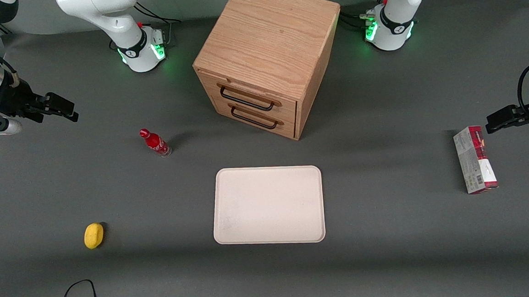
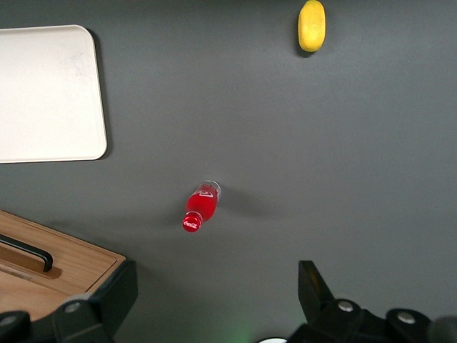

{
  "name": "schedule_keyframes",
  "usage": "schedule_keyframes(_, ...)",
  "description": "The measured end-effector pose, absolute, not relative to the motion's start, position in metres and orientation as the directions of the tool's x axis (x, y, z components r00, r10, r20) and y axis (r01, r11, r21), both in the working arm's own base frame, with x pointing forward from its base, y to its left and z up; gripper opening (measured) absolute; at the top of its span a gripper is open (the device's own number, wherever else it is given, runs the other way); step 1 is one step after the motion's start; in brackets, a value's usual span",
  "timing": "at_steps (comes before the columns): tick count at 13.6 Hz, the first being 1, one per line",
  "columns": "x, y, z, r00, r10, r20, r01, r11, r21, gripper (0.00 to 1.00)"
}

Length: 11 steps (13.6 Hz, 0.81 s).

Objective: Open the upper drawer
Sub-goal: 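Move the right gripper toward the upper drawer's black handle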

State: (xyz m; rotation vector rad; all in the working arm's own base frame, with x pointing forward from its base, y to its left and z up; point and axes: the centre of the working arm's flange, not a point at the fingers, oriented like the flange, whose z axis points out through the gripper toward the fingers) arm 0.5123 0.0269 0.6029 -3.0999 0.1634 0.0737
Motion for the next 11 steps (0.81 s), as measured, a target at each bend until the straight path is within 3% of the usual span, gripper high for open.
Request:
schedule_keyframes(5,0.520,0.047,0.604,0.997,-0.061,-0.044,-0.062,-0.998,-0.029,1.00)
schedule_keyframes(8,0.529,0.153,0.598,0.990,0.133,-0.045,0.131,-0.991,-0.028,1.00)
schedule_keyframes(11,0.508,0.273,0.596,0.934,0.353,-0.046,0.350,-0.935,-0.062,1.00)
